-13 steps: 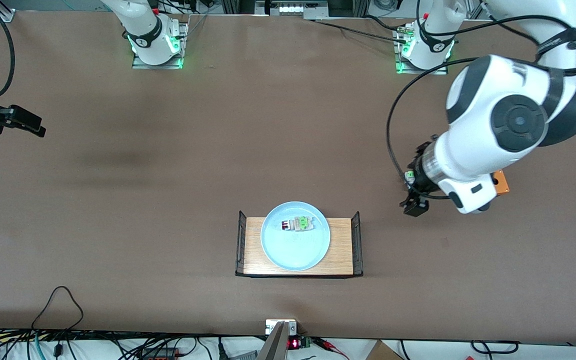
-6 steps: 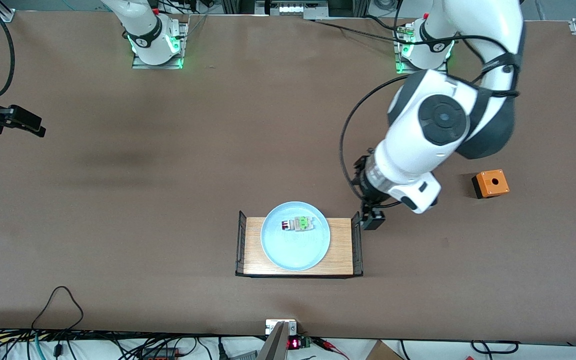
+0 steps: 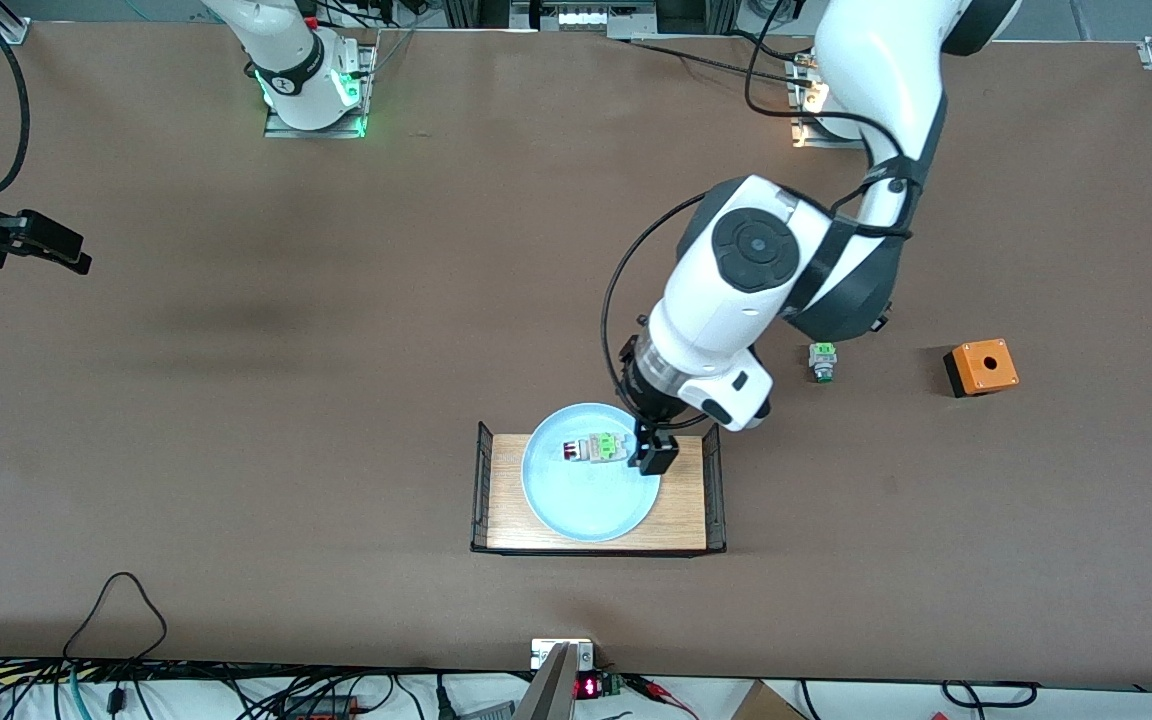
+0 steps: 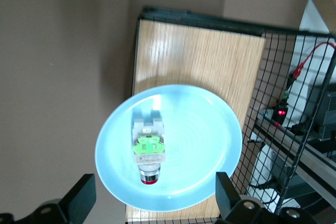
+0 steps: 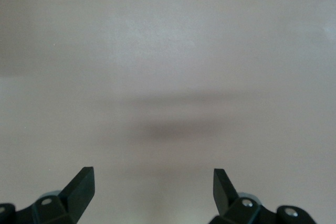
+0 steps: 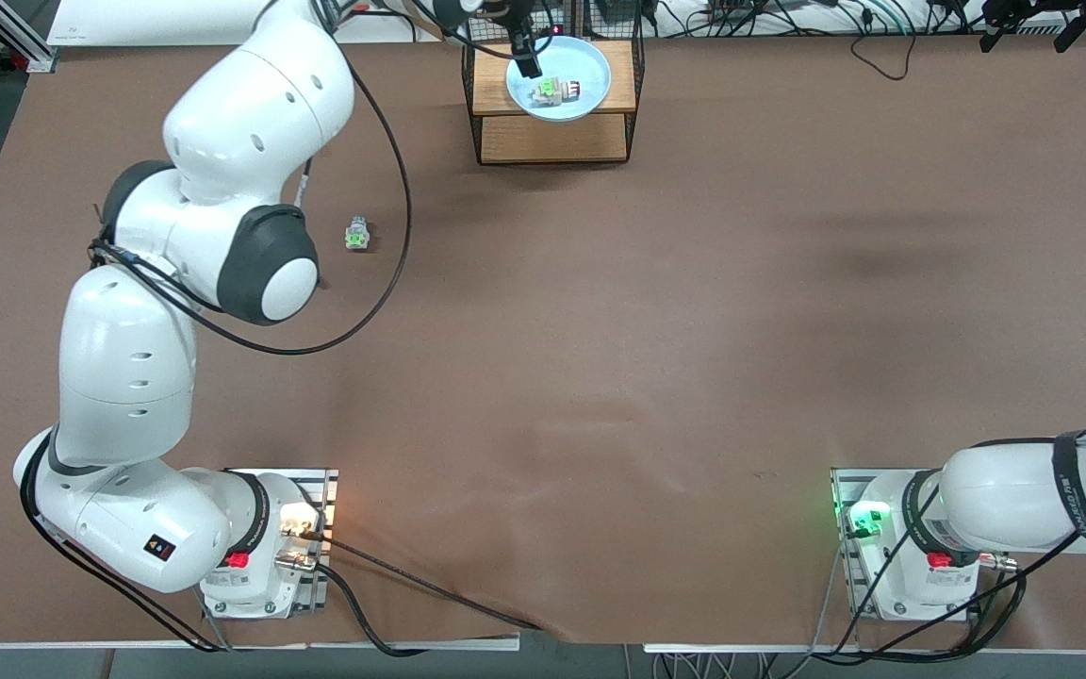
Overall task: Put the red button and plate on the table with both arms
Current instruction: 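Close the left gripper on the green-white button and lift it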
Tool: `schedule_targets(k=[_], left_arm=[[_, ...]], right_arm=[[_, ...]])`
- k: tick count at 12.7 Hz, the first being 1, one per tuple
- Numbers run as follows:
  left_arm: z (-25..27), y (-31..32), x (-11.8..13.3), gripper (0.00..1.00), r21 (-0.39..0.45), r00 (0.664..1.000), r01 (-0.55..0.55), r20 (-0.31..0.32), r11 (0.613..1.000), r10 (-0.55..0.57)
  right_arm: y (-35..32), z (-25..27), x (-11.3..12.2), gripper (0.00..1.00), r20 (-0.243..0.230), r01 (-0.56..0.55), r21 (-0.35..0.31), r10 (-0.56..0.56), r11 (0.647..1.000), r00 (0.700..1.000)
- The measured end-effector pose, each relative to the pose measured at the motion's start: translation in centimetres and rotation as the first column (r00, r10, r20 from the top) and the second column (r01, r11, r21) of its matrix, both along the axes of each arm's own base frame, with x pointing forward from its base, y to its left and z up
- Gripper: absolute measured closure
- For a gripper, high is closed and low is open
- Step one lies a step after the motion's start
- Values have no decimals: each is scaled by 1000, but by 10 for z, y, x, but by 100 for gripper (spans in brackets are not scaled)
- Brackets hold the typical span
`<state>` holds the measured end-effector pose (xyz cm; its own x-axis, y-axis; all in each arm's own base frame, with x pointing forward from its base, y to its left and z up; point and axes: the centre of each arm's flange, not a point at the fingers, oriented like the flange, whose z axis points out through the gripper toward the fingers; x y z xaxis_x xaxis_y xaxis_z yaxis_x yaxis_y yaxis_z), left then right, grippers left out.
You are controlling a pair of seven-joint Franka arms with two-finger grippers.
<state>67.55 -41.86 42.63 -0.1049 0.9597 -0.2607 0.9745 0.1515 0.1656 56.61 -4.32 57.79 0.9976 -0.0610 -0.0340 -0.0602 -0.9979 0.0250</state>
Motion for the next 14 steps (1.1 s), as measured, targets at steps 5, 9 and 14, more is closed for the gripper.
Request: schedule_targets(k=[5, 9, 14], left_arm=[[-36, -20, 4, 0, 26, 998, 8, 56, 1000, -10], [-54, -17, 8, 0, 43, 999, 2, 51, 999, -4], [-72, -26, 4, 0, 58, 999, 14, 35, 998, -16]], right_arm=[[0, 0, 0, 0, 0, 0, 0, 0, 1000, 1000], [0, 0, 0, 0, 0, 0, 0, 0, 1000, 1000], [0, 0, 0, 0, 0, 0, 0, 0, 1000, 1000]])
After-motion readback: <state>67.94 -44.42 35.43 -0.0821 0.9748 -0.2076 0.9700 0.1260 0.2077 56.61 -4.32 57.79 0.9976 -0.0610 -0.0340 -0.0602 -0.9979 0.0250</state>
